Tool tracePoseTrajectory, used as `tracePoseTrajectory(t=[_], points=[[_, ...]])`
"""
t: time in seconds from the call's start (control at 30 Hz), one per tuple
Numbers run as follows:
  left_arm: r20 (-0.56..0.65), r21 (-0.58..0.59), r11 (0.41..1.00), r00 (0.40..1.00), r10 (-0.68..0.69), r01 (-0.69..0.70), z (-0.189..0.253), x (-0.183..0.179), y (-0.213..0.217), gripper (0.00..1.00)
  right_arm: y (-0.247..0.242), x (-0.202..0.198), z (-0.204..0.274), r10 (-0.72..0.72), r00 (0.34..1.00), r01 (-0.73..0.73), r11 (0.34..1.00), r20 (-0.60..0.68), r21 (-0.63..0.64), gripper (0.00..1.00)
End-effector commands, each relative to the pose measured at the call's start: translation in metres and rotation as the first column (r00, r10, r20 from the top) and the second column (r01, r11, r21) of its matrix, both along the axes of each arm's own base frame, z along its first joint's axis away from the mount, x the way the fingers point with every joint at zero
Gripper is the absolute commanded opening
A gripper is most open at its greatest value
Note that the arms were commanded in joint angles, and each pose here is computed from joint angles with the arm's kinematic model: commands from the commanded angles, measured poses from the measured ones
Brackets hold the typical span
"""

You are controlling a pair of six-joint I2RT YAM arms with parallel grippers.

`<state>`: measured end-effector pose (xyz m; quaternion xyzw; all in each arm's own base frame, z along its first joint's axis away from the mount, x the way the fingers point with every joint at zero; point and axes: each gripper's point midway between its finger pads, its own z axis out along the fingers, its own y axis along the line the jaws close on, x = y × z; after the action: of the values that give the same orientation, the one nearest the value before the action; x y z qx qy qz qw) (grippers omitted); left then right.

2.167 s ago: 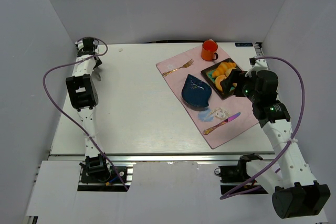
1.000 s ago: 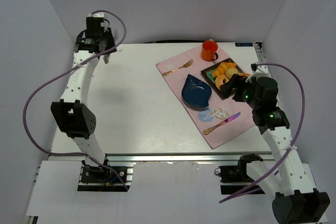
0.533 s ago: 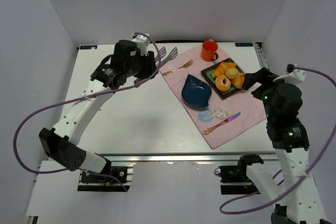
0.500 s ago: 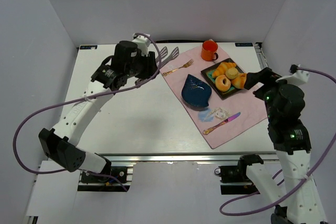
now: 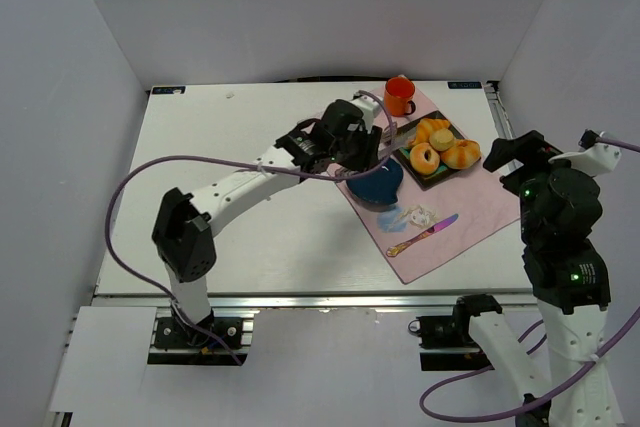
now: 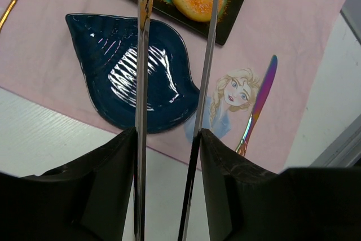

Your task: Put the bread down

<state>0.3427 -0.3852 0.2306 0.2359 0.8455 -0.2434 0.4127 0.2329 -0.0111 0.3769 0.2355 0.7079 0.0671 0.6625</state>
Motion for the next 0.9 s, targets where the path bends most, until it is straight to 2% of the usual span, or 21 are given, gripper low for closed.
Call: tracePoseTrajectory(t=[0.0,0.23,0.33,0.37,0.5,0.87], points=[[0.11,-0.089,0.996,0.993,0.042,-0.032,0.047,0.019,-0.013,0.57,-0.009,-0.012,0.029,-0.037,0.997,0.037,0.999,0.073,-0.003,0.89],[0.078,-0.066,0.998,0.997,-0.018,0.023,0.013,0.031,-0.061,0.58,-0.006,-0.01,0.029,-0.022,0.997,0.023,1.0,0.077,-0.009,0.89],[0.089,-0.085,0.996,0.995,-0.035,0.042,0.014,0.033,-0.081,0.58,-0.004,-0.009,0.026,-0.013,0.998,0.014,1.0,0.068,-0.012,0.9],[0.079,-0.065,0.997,0.996,-0.038,0.043,-0.001,0.035,-0.088,0.58,-0.005,-0.008,0.026,-0.013,0.998,0.014,1.0,0.068,-0.012,0.89],[0.102,-0.064,0.996,0.993,-0.053,0.06,-0.009,0.038,-0.11,0.57,-0.005,-0.007,0.024,-0.01,0.997,0.011,1.0,0.07,-0.026,0.89],[0.161,-0.042,0.999,0.987,-0.009,0.016,-0.03,0.051,-0.123,0.58,-0.002,0.0,0.015,0.01,0.998,-0.007,0.998,0.058,-0.054,0.89]])
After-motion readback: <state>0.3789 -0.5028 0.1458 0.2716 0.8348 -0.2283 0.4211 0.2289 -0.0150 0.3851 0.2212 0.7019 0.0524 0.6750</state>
